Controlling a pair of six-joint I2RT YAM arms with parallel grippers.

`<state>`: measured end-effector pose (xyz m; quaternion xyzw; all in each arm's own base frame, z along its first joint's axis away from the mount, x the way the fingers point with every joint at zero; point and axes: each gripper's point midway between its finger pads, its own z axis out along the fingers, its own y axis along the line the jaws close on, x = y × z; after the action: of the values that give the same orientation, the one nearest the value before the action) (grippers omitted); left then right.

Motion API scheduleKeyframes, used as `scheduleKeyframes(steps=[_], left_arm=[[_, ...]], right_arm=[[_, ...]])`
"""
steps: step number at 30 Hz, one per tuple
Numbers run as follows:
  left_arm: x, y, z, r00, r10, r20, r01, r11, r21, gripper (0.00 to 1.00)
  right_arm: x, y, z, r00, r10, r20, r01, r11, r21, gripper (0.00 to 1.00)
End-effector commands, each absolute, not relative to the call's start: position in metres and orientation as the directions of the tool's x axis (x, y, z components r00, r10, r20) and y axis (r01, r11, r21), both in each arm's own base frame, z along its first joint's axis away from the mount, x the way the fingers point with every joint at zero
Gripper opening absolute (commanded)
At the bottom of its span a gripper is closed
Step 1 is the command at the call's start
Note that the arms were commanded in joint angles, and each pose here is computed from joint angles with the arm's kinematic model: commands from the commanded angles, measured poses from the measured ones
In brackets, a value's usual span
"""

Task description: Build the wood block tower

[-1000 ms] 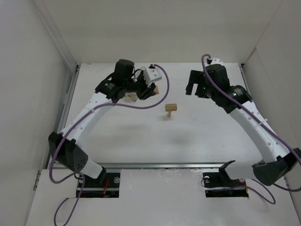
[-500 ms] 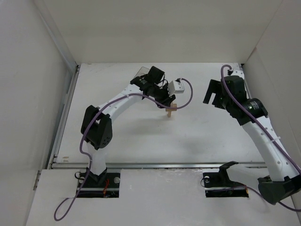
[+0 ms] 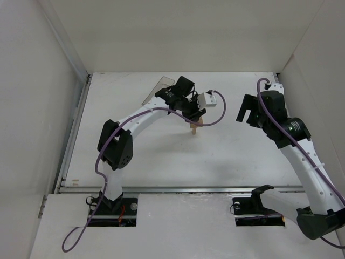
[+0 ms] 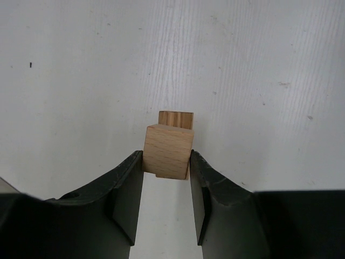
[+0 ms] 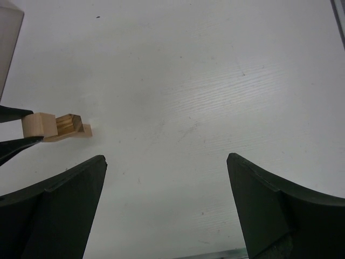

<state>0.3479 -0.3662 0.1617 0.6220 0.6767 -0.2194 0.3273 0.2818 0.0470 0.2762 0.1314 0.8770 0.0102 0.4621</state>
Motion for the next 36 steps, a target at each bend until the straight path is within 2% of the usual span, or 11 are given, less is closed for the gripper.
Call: scheduleKeyframes(steps=[1,11,36], left_arm=[[0.353,-0.370,0.179,0.029,0.665,-0.746,0.977,0.140,0.163,0.00],[0.362,-0.363,0.169,0.007,0.667,-0.745,0.972,0.171,0.163,0.00],[0.350,-0.361,0.163,-0.019,0.661,-0.750,0.980,0.162,0.118,0.00]], right_arm=[[0.281,0.039,0.285,-0.507,0.237,-0.829,0.231,0.964,0.134,0.99],[0.283,0.039,0.290,-0.495,0.233,-0.837,0.224,0.965,0.136,0.99],[0.278,0.034,0.294,-0.476,0.228,-0.849,0.231,0.964,0.129,0.99]])
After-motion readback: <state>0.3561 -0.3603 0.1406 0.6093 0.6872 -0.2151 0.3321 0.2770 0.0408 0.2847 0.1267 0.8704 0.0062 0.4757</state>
